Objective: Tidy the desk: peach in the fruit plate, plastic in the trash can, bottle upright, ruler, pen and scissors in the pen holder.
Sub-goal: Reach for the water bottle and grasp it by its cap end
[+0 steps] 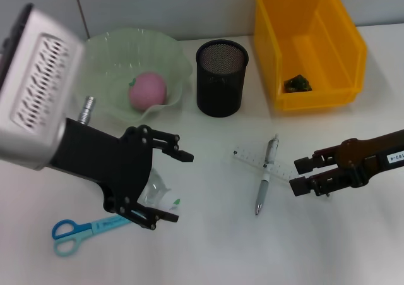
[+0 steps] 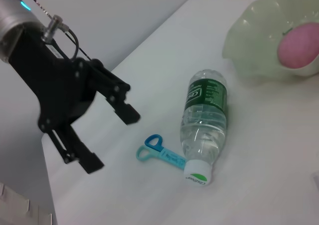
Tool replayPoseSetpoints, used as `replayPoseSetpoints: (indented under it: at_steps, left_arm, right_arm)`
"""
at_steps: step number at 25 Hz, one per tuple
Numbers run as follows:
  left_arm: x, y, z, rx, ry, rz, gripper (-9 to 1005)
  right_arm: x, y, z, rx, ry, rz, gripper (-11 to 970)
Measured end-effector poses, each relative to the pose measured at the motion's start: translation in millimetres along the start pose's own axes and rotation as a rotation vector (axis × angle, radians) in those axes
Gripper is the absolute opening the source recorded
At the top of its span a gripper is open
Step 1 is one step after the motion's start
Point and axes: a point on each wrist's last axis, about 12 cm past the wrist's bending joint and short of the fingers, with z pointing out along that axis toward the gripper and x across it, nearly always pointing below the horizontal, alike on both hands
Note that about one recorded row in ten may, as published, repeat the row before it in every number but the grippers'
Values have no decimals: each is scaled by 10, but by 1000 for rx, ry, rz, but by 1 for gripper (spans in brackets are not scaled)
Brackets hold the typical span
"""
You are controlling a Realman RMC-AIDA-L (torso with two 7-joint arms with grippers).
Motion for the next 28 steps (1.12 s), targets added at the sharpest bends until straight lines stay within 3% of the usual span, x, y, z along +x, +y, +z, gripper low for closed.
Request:
replayPoseSetpoints:
  at_steps: [5, 11, 28]
  left_arm:
    - [-75, 60, 201, 31, 159, 127, 805]
    - [-99, 87, 314, 47, 244, 202, 801]
    - [-65, 288, 554, 131, 334, 278, 787]
  right_arm:
    - [17, 7, -16, -7, 1, 43, 760]
    - [-27, 1, -51, -5, 7, 62, 761]
    - [-164, -21, -129, 11, 16, 73, 762]
